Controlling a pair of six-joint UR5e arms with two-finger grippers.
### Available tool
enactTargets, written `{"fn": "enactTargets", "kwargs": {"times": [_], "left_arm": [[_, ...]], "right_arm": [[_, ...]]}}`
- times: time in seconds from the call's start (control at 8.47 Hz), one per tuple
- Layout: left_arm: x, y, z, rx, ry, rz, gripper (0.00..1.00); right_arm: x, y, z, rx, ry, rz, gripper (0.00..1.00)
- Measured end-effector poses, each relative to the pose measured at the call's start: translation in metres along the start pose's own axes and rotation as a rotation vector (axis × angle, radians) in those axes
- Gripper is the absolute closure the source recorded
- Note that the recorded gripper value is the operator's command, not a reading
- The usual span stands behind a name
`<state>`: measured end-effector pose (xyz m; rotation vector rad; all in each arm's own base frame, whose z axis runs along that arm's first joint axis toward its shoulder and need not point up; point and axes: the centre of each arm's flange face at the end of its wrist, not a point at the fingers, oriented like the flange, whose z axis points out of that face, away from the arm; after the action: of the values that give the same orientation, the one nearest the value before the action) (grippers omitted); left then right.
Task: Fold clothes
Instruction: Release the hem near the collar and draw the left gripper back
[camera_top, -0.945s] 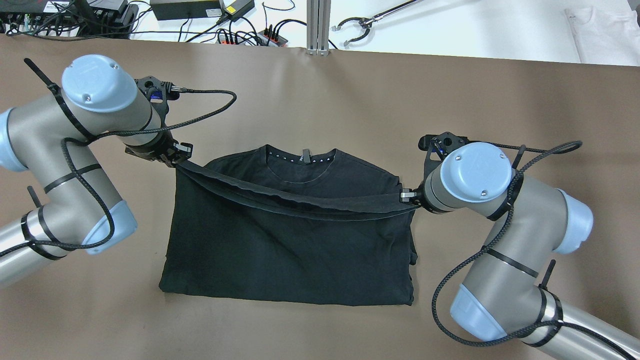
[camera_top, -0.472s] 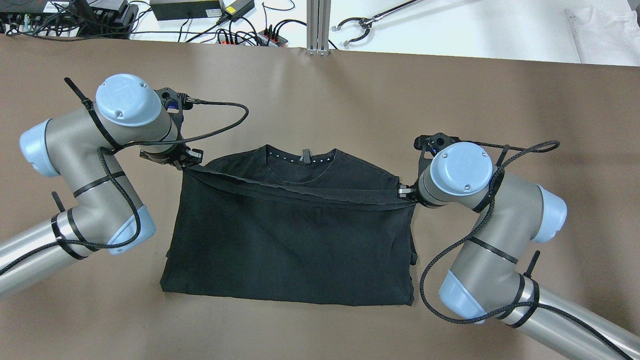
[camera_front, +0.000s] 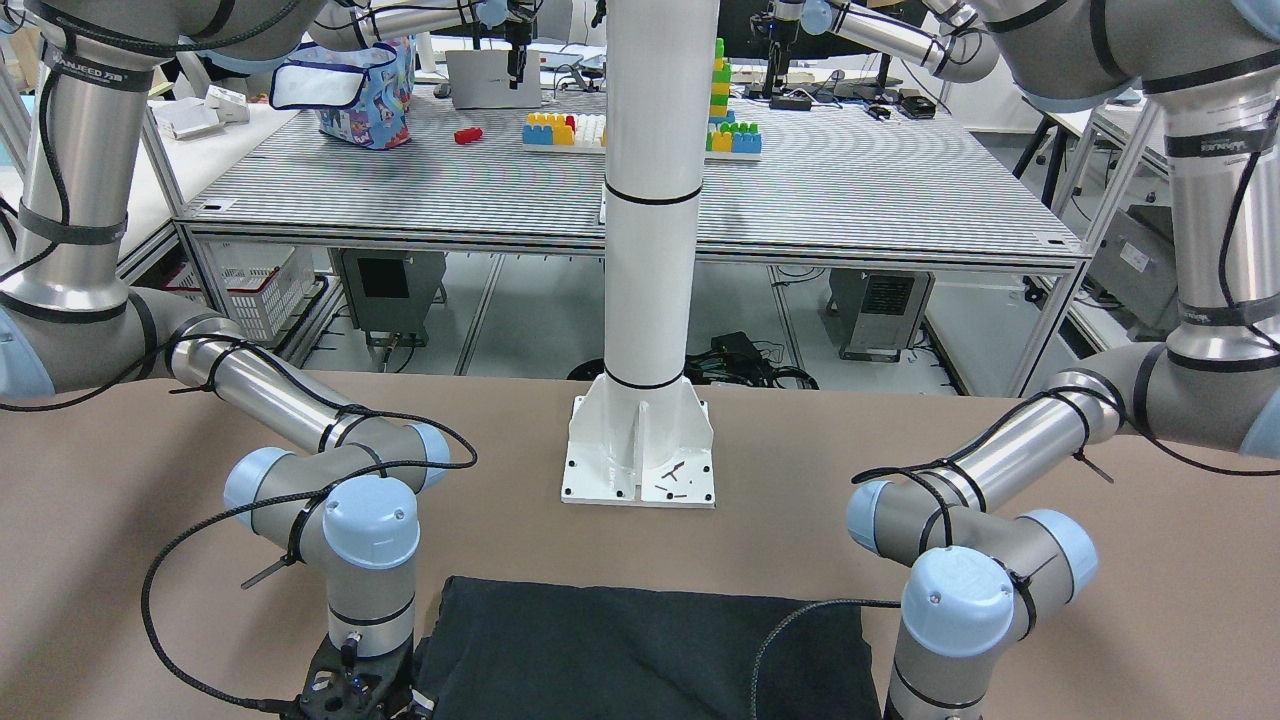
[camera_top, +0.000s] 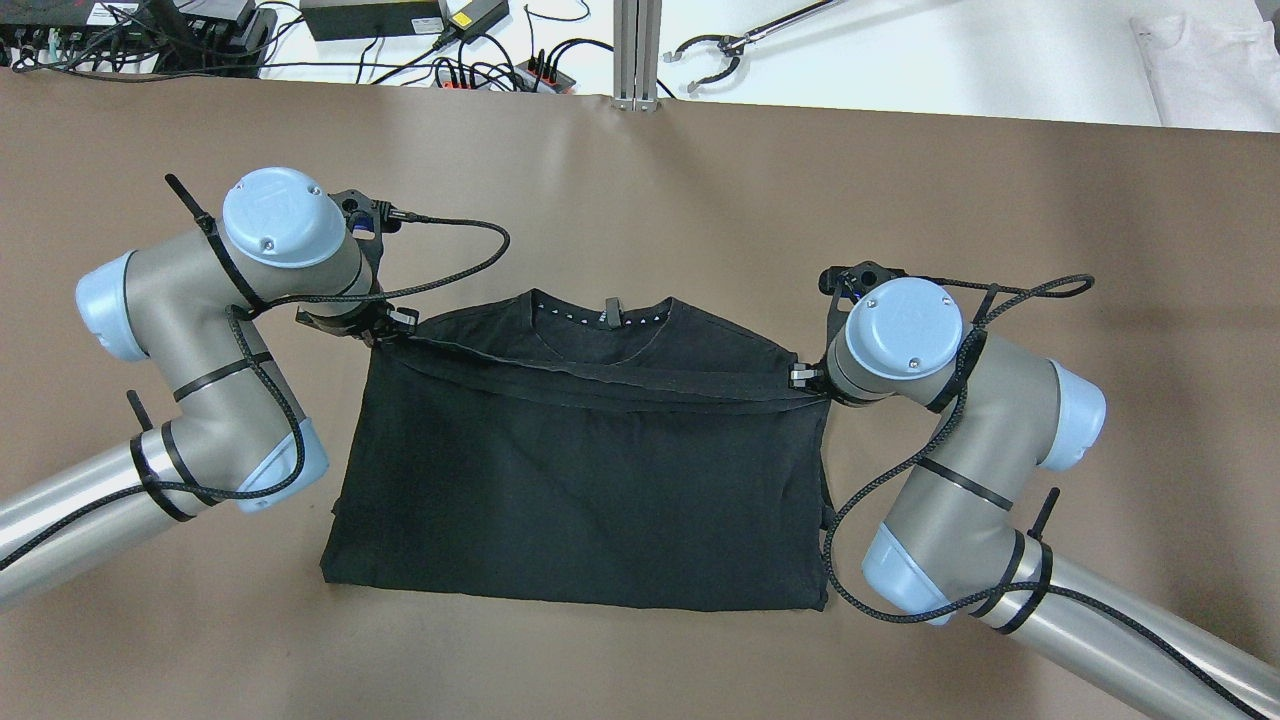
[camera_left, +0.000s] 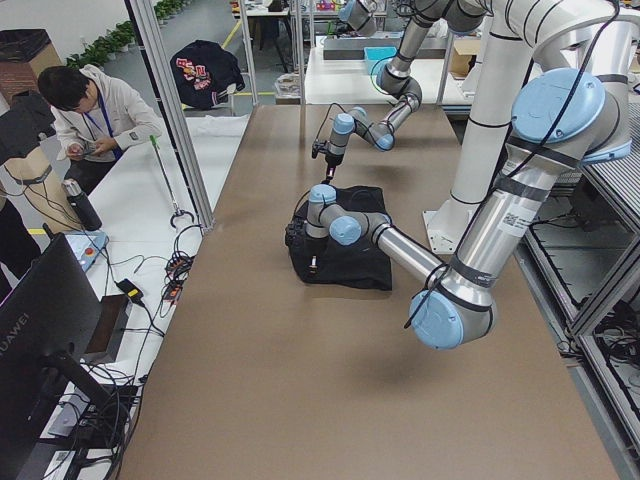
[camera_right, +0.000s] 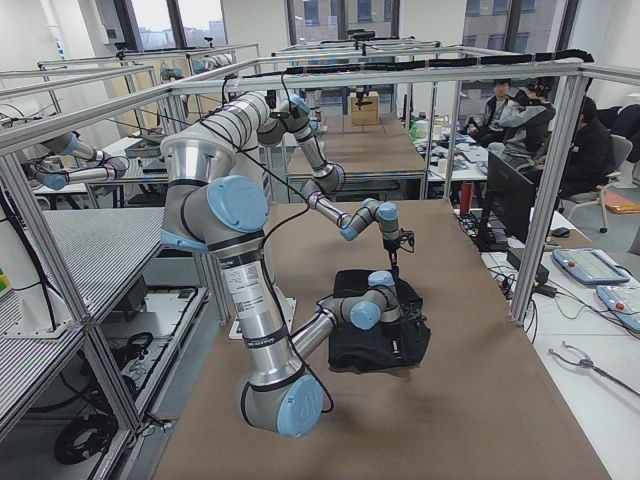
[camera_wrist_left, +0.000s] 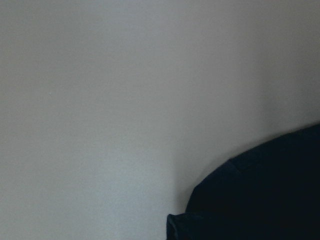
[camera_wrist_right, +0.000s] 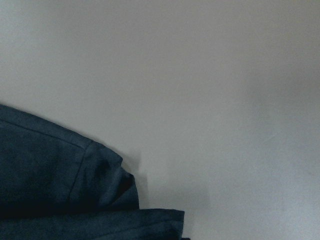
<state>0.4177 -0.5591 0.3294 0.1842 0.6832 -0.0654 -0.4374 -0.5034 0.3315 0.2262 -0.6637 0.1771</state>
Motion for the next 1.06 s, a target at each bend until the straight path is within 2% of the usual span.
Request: {"fn": "enactTargets", "kwargs": {"times": [0.24, 0.35, 0.59, 0.83, 1.06], "left_arm": [[0.002, -0.003, -0.006, 0.028, 0.039, 0.039, 0.0], [0.004, -0.004, -0.023, 0.048, 0.072, 0.064, 0.0], [-0.011, 0.012, -0.051, 0.035, 0.149, 0.092, 0.0], [-0.034, 0.049, -0.06, 0.013, 0.178, 0.115, 0.0], [-0.042, 0.108, -0.047, -0.042, 0.172, 0.155, 0.0]], "right_arm": [[-0.003, -0.008, -0.005, 0.011, -0.011, -0.027, 0.06], [-0.003, -0.015, -0.013, 0.021, -0.024, -0.05, 0.06], [-0.003, -0.021, -0.031, 0.04, -0.053, -0.077, 0.06], [0.004, -0.017, -0.039, 0.047, -0.067, -0.083, 0.06], [0.009, -0.011, -0.038, 0.048, -0.075, -0.088, 0.06]]}}
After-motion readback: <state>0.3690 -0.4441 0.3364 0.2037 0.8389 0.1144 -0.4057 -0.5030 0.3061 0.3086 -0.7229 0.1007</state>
